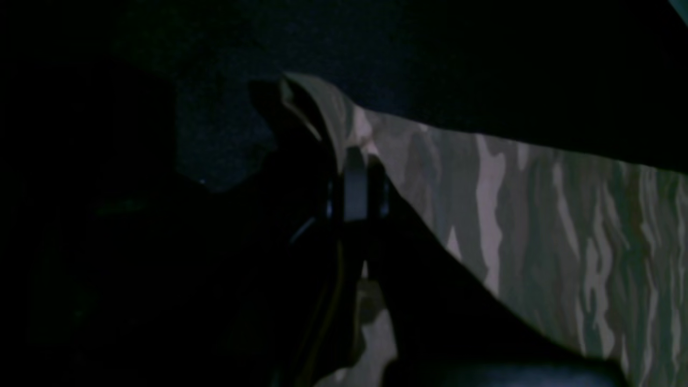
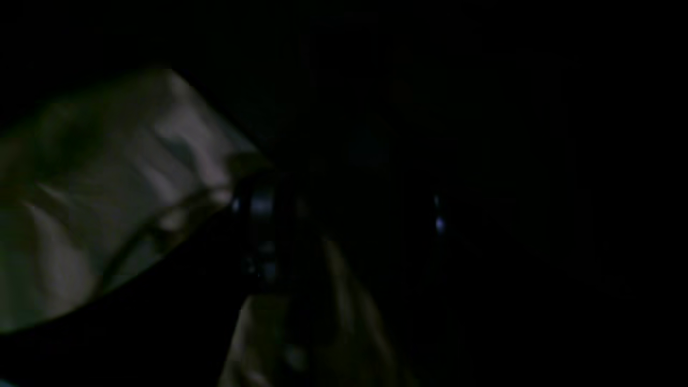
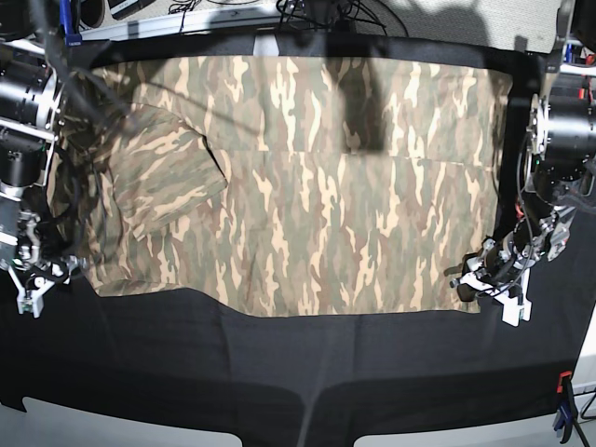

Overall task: Layout the t-shirt on the table in an organized manner, then fold the t-shirt properly
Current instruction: 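Hold the shirt edge with both grippers and lift it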

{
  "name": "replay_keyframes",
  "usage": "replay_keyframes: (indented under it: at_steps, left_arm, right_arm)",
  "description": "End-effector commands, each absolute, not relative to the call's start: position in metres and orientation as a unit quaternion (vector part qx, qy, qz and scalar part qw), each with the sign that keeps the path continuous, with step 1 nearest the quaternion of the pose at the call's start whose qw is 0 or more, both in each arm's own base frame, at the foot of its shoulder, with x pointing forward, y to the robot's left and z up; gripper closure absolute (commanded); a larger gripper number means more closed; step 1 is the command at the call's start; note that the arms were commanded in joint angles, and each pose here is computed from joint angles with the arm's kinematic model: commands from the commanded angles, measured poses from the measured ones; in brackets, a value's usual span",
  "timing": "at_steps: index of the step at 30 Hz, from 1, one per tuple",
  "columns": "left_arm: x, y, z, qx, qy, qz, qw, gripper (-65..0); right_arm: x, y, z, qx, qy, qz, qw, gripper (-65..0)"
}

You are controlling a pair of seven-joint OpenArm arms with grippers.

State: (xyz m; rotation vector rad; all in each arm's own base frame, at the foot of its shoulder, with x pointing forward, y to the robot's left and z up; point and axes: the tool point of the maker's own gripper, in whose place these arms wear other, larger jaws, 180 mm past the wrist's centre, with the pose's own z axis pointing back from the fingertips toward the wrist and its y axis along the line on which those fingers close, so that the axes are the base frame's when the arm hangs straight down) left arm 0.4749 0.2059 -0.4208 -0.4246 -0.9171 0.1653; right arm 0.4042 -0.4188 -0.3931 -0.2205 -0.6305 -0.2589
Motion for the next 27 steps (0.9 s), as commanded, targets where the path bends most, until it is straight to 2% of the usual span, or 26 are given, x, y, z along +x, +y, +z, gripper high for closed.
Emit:
replay_keyframes:
  at_steps: [1,6,9,13,20,27]
  left_arm:
    - [0.491,0.209,-0.399,-0.205,-0.464,0.074,0.859,0.0]
    - [0.491,0.209,-0.399,-0.205,-0.464,0.074,0.859,0.0]
    - [0.491,0.209,-0.399,-0.205,-0.464,0.075,0.858,0.0]
    - [0.491,0.210,-0.399,-0.205,-0.464,0.075,0.859,0.0]
    - [0.491,0.209,-0.399,-0.205,-0.464,0.075,0.859,0.0]
    - [0.491,0.209,-0.399,-0.205,-0.464,0.075,0.859,0.0]
  right_arm:
    - [0.411,-0.431,-0.379,-0.110,-0.332,-0.136,0.927,-30.3]
    - [0.398,-0.426,-0.406,-0.074,-0.322,-0.146,0.933,-30.3]
    - [0.395,-0.414,-0.414,-0.049,-0.313,-0.126,0.940,-30.2]
    - [0.390,-0.389,-0.426,-0.011,-0.285,-0.081,0.955,-24.7]
    - [0.387,-0.347,-0.433,0.071,-0.261,-0.032,0.962,-24.6]
    - [0.392,-0.334,-0.427,0.111,-0.272,-0.042,0.955,-11.9]
